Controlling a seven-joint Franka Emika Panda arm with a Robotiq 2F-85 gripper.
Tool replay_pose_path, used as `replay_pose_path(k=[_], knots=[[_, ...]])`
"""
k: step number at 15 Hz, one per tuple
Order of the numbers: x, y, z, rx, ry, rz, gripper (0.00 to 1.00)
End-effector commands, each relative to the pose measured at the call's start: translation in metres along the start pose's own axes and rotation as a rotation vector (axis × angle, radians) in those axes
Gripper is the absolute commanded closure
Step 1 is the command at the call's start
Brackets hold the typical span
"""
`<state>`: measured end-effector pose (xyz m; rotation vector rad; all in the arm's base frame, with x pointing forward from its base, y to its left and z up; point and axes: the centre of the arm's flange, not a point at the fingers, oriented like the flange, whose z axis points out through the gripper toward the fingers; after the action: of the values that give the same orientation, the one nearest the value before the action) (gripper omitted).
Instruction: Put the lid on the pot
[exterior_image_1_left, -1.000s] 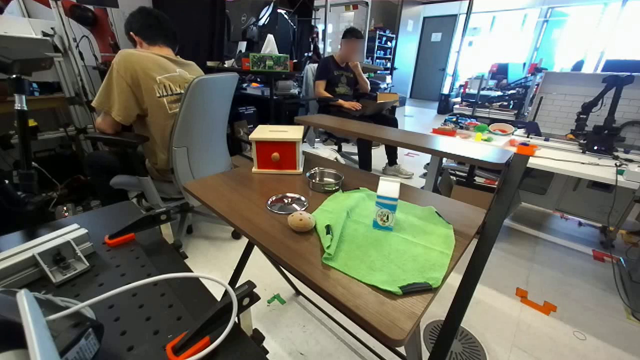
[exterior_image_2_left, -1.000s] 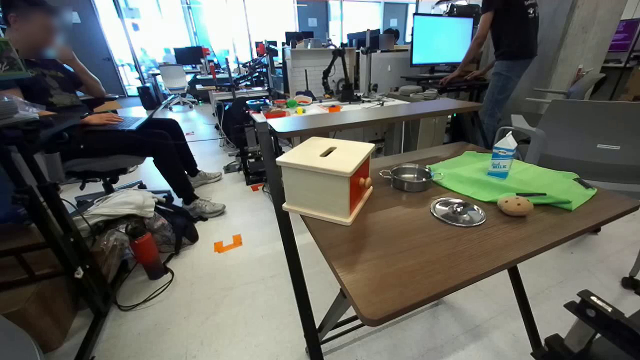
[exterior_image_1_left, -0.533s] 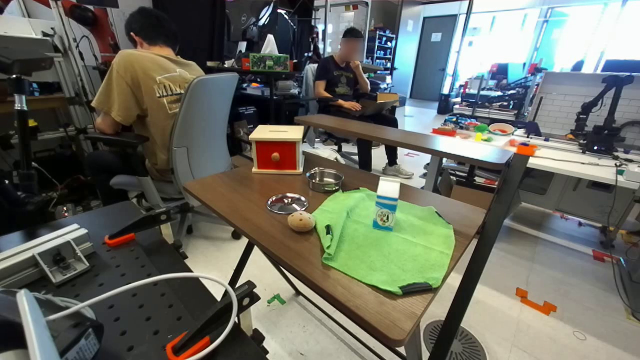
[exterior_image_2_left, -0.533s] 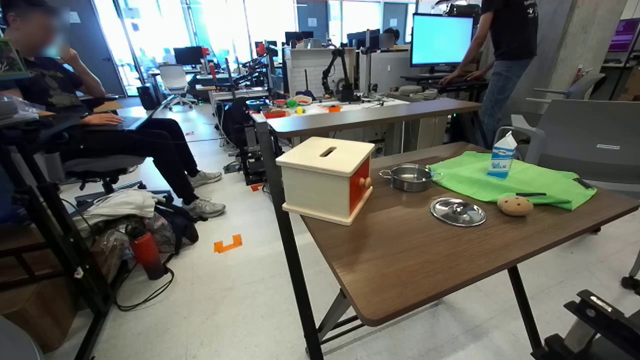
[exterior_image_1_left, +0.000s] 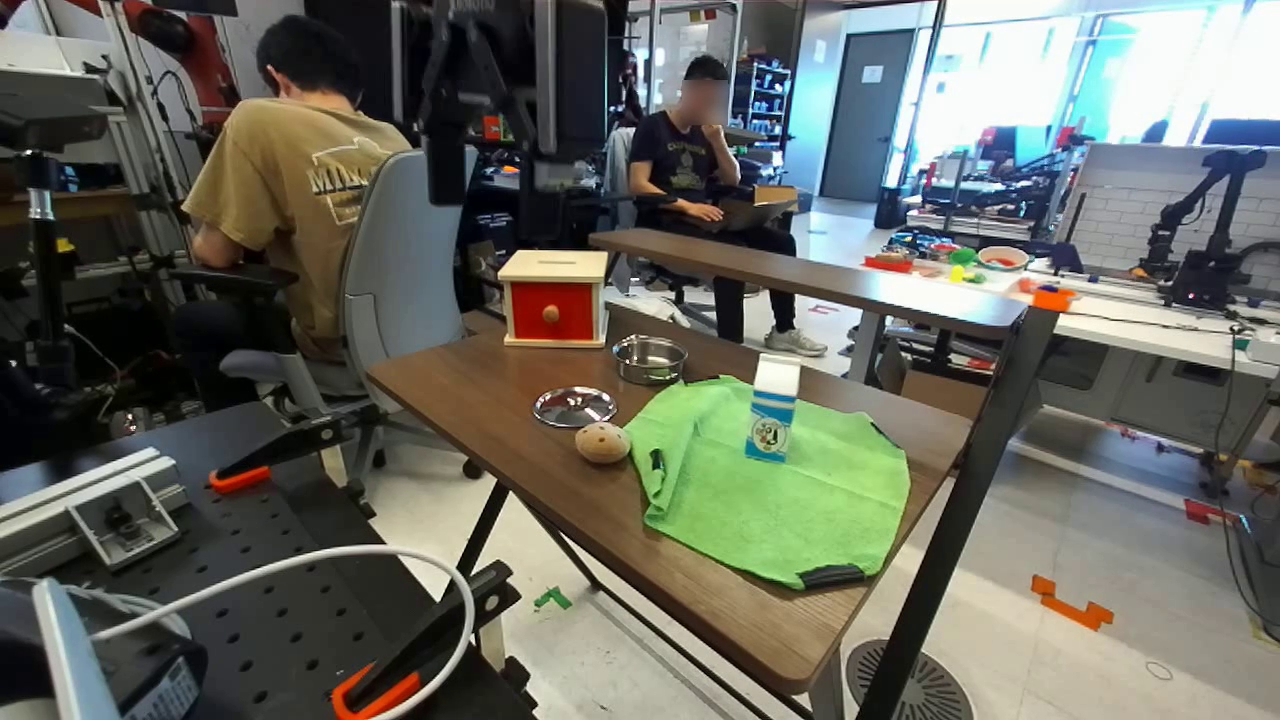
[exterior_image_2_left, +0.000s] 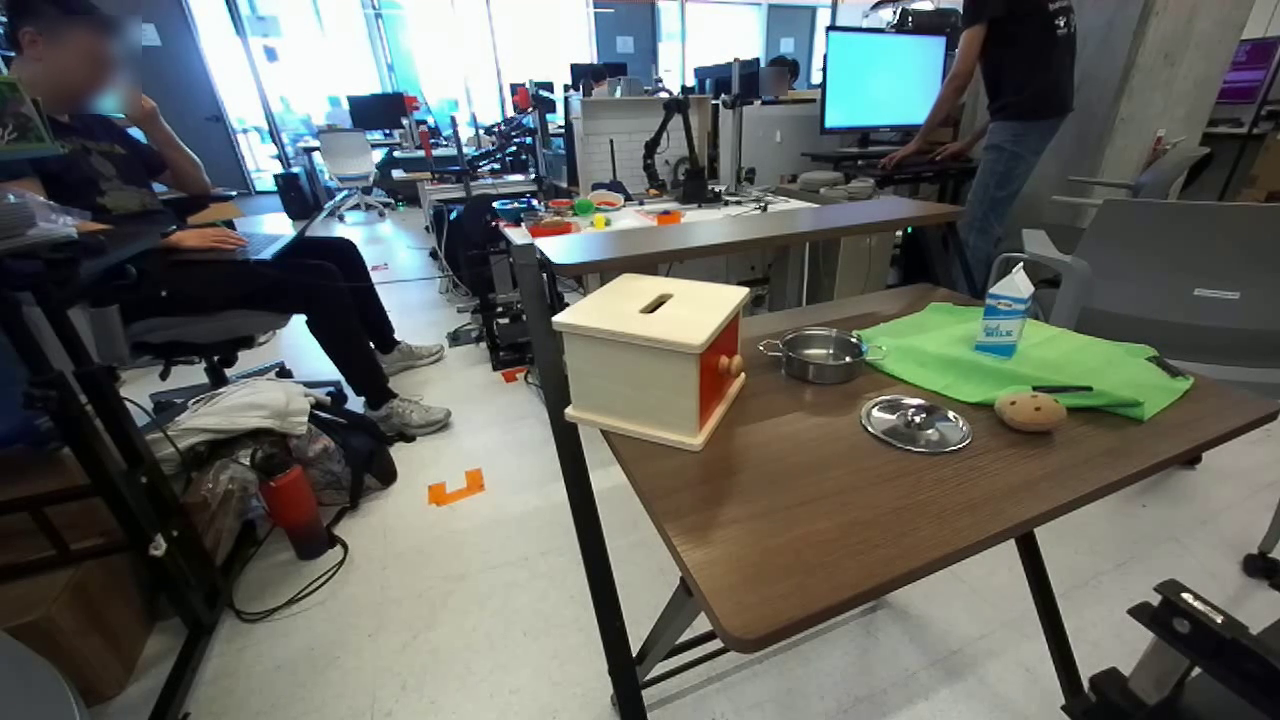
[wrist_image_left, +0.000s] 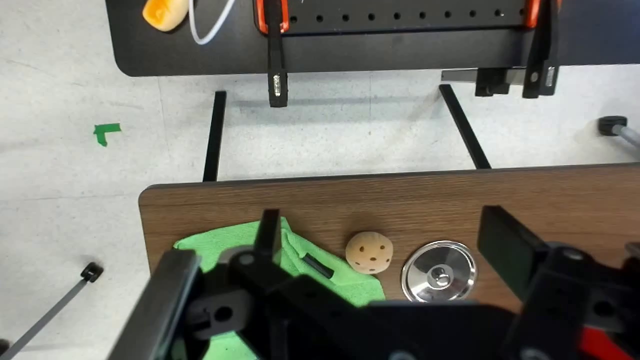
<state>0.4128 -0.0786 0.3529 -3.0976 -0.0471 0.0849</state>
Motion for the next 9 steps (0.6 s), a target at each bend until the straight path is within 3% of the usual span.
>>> replay_pose_path(k=[1,9], knots=[[0.045,-0.02,0.052,-0.063,-0.008,0.024,0.0],[0.11,-0.063,0.137,-0.125,-0.047,0.049,0.0]])
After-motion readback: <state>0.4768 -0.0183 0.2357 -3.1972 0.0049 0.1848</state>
